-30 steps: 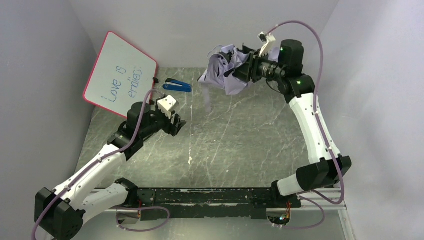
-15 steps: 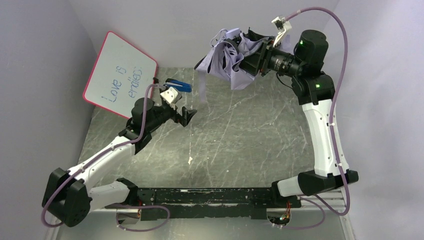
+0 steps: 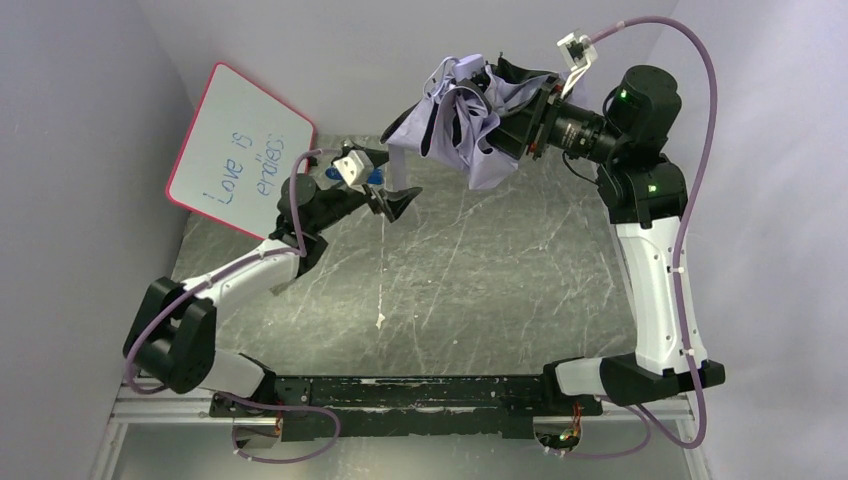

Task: Put away the umbrella

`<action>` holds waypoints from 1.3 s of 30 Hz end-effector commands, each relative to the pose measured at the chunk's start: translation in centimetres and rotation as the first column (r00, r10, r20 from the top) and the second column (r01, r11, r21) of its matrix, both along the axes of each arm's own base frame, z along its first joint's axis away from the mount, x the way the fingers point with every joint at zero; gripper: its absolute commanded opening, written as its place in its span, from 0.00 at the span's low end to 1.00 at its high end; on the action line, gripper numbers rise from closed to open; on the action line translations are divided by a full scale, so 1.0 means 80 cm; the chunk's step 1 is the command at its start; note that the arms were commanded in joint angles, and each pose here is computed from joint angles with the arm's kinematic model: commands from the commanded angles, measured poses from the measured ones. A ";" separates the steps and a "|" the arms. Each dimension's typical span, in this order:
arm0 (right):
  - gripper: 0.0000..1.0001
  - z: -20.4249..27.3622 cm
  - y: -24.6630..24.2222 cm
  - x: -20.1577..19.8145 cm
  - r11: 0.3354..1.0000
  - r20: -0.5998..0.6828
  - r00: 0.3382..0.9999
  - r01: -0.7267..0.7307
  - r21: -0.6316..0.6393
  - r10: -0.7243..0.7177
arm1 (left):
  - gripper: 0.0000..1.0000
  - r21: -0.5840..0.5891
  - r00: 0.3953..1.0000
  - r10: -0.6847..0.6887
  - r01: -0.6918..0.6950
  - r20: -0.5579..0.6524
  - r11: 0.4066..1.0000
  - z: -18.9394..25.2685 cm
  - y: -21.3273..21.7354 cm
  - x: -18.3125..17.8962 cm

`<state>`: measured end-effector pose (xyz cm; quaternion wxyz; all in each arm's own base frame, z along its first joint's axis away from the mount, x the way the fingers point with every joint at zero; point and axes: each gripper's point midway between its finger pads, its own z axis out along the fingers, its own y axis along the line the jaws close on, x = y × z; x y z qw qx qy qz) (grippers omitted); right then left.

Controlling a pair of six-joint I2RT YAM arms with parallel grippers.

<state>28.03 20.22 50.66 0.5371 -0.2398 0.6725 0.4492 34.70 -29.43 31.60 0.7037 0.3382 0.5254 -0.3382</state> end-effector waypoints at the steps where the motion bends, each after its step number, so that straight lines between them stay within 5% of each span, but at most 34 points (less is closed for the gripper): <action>1: 0.00 0.034 -0.002 -0.027 0.998 0.090 0.995 -0.040 0.038 0.037 | 0.99 -0.098 0.990 -0.064 0.077 0.129 0.992 0.048 -0.013 0.002; 4: 0.00 0.034 -0.001 -0.031 0.998 0.087 0.995 -0.047 0.038 0.043 | 0.93 -0.093 0.990 -0.071 0.083 0.122 0.992 0.044 -0.017 0.008; 9: 0.00 0.033 -0.003 -0.031 0.999 0.091 0.995 -0.038 0.036 0.034 | 0.67 -0.083 0.980 -0.163 0.173 0.110 0.981 0.037 -0.024 -0.013; 17: 0.00 0.024 -0.010 -0.016 1.000 0.086 0.996 0.027 0.011 -0.028 | 0.07 -0.044 0.962 -0.275 0.274 -0.002 0.961 0.013 -0.016 -0.068; 32: 0.00 -0.006 -0.027 0.021 0.984 0.071 0.982 0.176 -0.032 -0.174 | 0.05 0.038 0.865 -0.420 0.446 -0.275 0.894 -0.046 0.015 -0.209; 39: 0.00 -0.024 -0.045 0.037 0.957 0.120 0.959 0.271 -0.101 -0.259 | 0.05 0.169 0.845 -0.406 0.483 -0.348 0.859 -0.085 0.031 -0.233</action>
